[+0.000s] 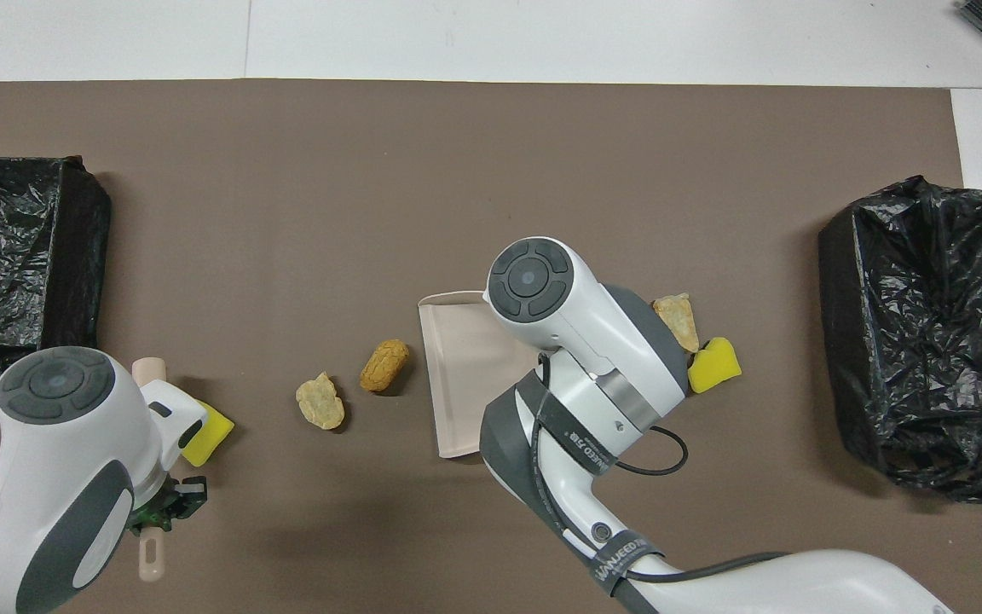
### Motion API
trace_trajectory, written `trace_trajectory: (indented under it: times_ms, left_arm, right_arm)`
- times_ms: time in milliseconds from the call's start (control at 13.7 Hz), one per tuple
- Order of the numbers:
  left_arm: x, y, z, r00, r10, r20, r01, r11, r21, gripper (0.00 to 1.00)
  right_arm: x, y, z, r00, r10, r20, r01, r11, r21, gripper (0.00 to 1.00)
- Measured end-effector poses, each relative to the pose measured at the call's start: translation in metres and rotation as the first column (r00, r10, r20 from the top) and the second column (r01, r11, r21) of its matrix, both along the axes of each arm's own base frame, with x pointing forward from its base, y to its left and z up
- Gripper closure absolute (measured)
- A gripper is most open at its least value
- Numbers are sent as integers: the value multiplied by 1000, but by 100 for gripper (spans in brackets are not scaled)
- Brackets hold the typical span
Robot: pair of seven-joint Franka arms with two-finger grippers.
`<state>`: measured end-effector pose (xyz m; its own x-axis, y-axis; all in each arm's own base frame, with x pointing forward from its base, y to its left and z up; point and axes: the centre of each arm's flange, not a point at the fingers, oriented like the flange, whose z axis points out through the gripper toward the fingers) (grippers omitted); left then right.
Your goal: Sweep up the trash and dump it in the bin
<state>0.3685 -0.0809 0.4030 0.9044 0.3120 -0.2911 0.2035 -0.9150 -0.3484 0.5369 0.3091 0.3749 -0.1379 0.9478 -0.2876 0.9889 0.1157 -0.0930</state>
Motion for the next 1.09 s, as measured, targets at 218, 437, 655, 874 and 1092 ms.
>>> trace_trajectory:
  times_ms: [218,437,655,874,1092]
  left_arm:
    - [-16,15,-14,998,58,18,-58,998,12,74]
    - [-25,10,-28,1000,3,-5,-3,1000,-13,74]
    - [-23,-11,-41,1000,-24,8,25,995,-101,74]
    - [-14,-39,-51,998,-15,58,26,981,-192,74]
    - [5,-74,-56,997,-13,77,34,963,-266,74]
  right_arm:
    - [-4,-1,-1,1000,5,8,-6,1000,6,68]
    - [-5,-1,-2,1000,8,9,-8,1000,7,68]
    - [-5,0,-2,1000,8,8,-8,1000,7,68]
    - [-5,0,-2,1000,8,9,-8,1000,7,68]
    - [-5,-1,-2,1000,8,9,-8,1000,7,68]
